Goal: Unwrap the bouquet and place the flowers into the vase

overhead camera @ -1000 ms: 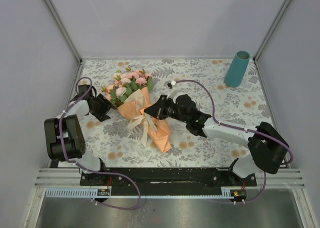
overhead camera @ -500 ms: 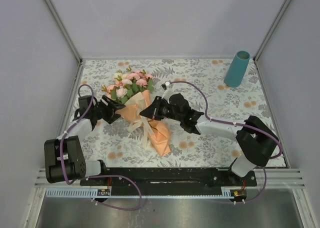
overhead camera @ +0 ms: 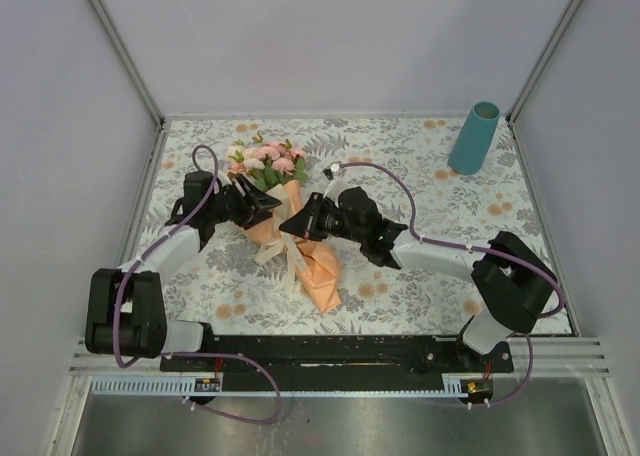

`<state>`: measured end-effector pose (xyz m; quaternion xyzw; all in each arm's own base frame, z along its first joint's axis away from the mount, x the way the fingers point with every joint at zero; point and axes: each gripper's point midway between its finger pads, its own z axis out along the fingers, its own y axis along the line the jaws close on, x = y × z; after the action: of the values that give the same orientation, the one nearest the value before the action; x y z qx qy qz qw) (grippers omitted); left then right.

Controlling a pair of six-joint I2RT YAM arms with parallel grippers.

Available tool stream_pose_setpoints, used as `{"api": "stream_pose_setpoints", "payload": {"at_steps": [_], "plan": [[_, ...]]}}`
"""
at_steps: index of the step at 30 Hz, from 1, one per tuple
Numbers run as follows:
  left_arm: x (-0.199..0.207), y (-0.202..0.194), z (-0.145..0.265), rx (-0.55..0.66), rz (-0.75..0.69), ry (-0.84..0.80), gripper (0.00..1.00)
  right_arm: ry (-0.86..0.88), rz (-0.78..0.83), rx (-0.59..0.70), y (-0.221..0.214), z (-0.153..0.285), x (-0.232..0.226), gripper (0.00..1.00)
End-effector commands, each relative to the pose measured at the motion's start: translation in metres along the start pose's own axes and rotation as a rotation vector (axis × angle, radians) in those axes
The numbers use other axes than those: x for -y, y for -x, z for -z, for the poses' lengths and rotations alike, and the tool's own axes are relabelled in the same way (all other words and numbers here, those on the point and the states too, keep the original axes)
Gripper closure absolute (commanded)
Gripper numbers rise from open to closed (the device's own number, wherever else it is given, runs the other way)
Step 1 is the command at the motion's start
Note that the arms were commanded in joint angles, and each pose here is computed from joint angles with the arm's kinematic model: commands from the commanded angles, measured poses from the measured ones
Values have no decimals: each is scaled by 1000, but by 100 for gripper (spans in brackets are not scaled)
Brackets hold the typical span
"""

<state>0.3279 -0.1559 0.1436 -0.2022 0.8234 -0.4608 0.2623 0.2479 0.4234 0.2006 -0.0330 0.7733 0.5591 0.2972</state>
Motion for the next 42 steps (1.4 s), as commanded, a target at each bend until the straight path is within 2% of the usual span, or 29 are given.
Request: {"api": "stream_pose_setpoints", "payload": {"at_steps": [1, 11, 22, 31, 42], "plan": [[-10, 1, -9, -2, -7, 70, 42, 57, 21, 18, 11, -5, -25, 100], [-68, -16, -32, -67, 58, 265, 53, 47, 18, 53, 20, 6, -34, 100], [-103, -13, -29, -65, 39, 441, 56, -35, 93, 192, 49, 41, -38, 100], [-114, -8, -25, -57, 21, 514, 56, -170, 145, 374, 84, 89, -34, 100], [-117, -7, -26, -54, 20, 533, 56, -352, 266, 675, 144, 183, -46, 100]]}}
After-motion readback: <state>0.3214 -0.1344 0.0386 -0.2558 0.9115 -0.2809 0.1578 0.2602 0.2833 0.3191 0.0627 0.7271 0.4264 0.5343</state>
